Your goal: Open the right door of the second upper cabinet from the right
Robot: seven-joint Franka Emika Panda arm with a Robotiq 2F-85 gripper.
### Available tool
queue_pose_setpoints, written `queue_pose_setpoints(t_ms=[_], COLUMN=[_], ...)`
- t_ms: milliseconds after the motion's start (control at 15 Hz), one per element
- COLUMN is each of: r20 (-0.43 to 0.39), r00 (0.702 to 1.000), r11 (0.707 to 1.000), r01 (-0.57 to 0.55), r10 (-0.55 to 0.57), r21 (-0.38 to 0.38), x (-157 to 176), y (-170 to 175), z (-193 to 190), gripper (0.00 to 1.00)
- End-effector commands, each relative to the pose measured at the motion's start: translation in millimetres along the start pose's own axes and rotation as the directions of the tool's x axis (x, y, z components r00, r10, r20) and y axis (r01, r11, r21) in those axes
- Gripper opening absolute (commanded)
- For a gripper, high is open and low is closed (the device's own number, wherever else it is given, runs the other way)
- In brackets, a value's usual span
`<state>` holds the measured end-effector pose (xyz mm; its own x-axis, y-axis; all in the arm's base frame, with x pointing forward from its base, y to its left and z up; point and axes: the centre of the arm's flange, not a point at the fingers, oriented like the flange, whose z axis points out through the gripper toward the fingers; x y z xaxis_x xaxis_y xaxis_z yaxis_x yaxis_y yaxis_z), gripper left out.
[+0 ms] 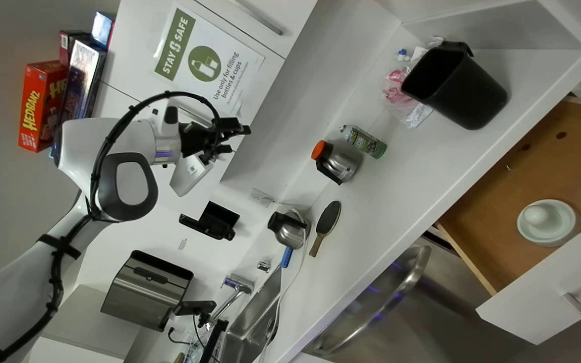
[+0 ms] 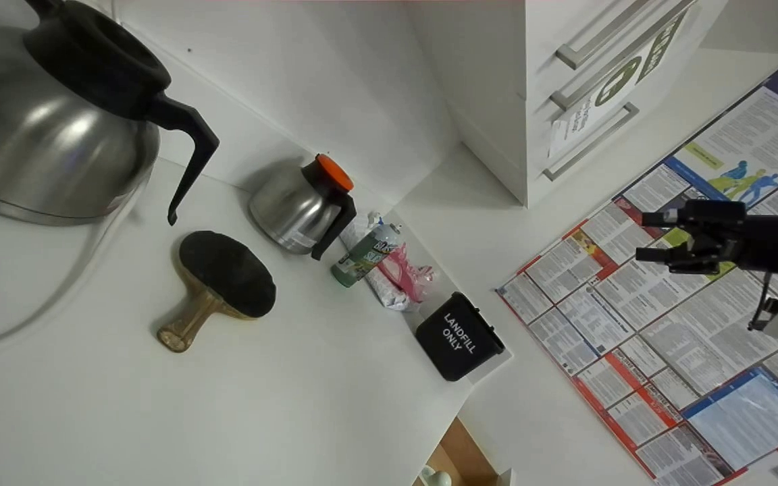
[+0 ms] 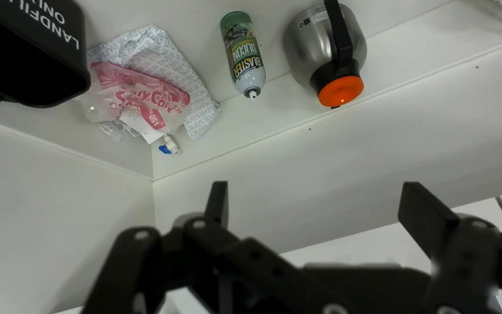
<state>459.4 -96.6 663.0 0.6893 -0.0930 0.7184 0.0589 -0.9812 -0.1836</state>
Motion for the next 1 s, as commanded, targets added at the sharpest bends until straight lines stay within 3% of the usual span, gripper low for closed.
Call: queue_pose_setpoints(t_ms=[0,333,667,933], r20=[0.0,-0.177,-0.408,-0.492], r00=[1.0,0.977,0.9,0.846], r11=[1.0,0.989,0.963,0.945], r01=[0.0,0.132,0.23,0.302], r10=[0.0,-0.118,-0.156,-0.205], r21=[0.0,0.072,0.139,0.125], x=[0.0,32.3,72.9,95.2], y=[0.0,-49.5,-114.0,-155.4], z=[0.0,-29.4,-39.9,-9.2], gripper=[1.0,1.0,1.0,1.0])
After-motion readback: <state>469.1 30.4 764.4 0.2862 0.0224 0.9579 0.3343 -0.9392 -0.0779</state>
